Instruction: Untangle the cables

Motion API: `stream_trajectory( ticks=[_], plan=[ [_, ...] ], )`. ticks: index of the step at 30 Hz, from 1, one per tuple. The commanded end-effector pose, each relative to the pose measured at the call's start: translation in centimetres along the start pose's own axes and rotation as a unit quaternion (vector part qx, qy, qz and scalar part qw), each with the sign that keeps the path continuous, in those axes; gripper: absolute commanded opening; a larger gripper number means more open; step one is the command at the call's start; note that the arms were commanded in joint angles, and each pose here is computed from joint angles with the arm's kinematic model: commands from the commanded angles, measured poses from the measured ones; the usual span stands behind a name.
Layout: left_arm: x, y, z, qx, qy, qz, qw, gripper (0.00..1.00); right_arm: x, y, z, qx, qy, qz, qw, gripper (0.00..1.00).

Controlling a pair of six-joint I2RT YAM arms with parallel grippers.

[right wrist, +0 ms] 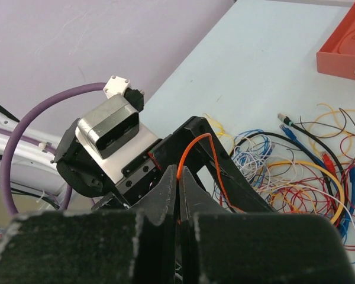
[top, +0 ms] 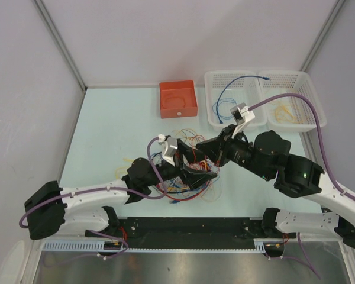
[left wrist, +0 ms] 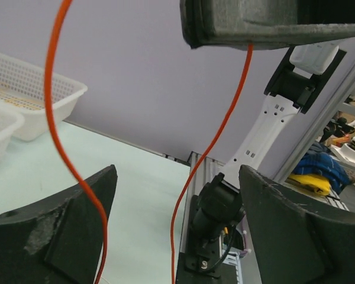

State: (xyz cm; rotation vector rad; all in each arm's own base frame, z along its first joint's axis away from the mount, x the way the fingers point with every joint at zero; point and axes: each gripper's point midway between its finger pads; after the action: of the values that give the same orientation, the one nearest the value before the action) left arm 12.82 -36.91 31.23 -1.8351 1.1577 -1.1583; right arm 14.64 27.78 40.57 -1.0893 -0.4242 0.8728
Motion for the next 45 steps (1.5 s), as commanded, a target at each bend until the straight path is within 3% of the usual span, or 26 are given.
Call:
stream_trajectory(
  ticks=[1,3,4,6,7,10,11,14,15,18,19,21,27,29,35,42,45],
  plan=[
    [1.7,-1.6,-1.1,0.012,0.02,-0.007,1.0,0.79,-0.3,-1.3,0.8,0.001,-0.013,-0.017,1.0,0.0],
    [2.2,-1.3,-1.1,0.016,0.018,0.011,1.0,0.69,-0.4,-1.4,0.8,0.001,-0.012,-0.019,1.0,0.0],
    [2.3,-1.1,-0.9,0.016,0.016,0.016,1.0,0.57,-0.5,-1.4,0.7,0.001,-0.011,-0.019,1.0,0.0],
    [2.5,-1.1,-0.9,0.019,0.016,0.022,0.999,0.42,-0.7,-1.6,0.6,0.002,-0.009,-0.022,1.0,0.0],
    [2.6,-1.1,-0.8,0.021,0.014,0.024,0.999,0.24,-1.0,-1.8,0.5,0.001,-0.008,-0.026,1.0,0.0],
    [2.6,-1.3,-0.6,0.03,0.003,0.035,0.999,0.0,-1.9,-2.4,0.1,0.002,-0.002,-0.038,0.999,0.0],
    [2.6,-1.3,-0.5,0.035,-0.002,0.042,0.999,0.0,-2.2,-2.6,0.0,0.002,0.001,-0.041,0.999,0.0],
    [2.7,-2.2,-0.2,0.043,-0.024,0.052,0.997,0.0,-3.2,-3.5,-0.6,0.0,0.013,-0.06,0.998,0.44],
    [2.8,-2.6,0.3,0.044,-0.038,0.054,0.997,0.0,-3.6,-3.6,-0.9,0.001,0.019,-0.064,0.998,0.66],
    [2.9,-4.1,1.8,0.033,-0.083,0.075,0.993,0.0,-5.1,-4.6,-2.1,0.004,0.041,-0.085,0.996,0.89],
    [2.5,-3.9,2.6,0.02,-0.104,0.093,0.99,0.0,-6.0,-5.1,-2.5,0.007,0.047,-0.096,0.994,0.93],
    [2.4,-6.8,4.0,0.019,-0.137,0.074,0.988,0.0,-6.9,-5.3,-3.7,0.009,0.075,-0.106,0.991,1.0],
    [1.2,-15.3,9.2,0.004,-0.237,0.003,0.972,0.0,-9.6,-4.8,-7.8,0.028,0.164,-0.119,0.979,1.0],
    [1.1,-19.8,10.0,0.014,-0.263,-0.027,0.964,0.0,-9.9,-4.3,-8.6,0.031,0.181,-0.118,0.976,1.0],
    [3.6,-28.6,12.8,0.042,-0.31,-0.067,0.947,0.0,-9.6,-2.3,-9.8,0.025,0.199,-0.104,0.974,1.0],
    [5.6,-34.0,18.4,0.06,-0.354,-0.101,0.928,0.0,-8.1,1.1,-11.1,0.011,0.217,-0.071,0.974,0.99],
    [6.9,-34.7,18.6,0.073,-0.332,-0.096,0.935,0.0,-7.3,2.4,-11.3,0.0,0.214,-0.054,0.975,0.99]
  ],
)
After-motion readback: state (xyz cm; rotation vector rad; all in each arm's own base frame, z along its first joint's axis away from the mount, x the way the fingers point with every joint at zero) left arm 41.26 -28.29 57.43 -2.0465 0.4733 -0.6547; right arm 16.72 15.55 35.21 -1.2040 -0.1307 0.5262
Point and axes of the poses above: each gripper's point midway between its finger pads, its own x axis out along the fingers, its own z axis along the line the jaws close on, y = z × x, and after that the axes turned 3 degrees about -x, right-handed
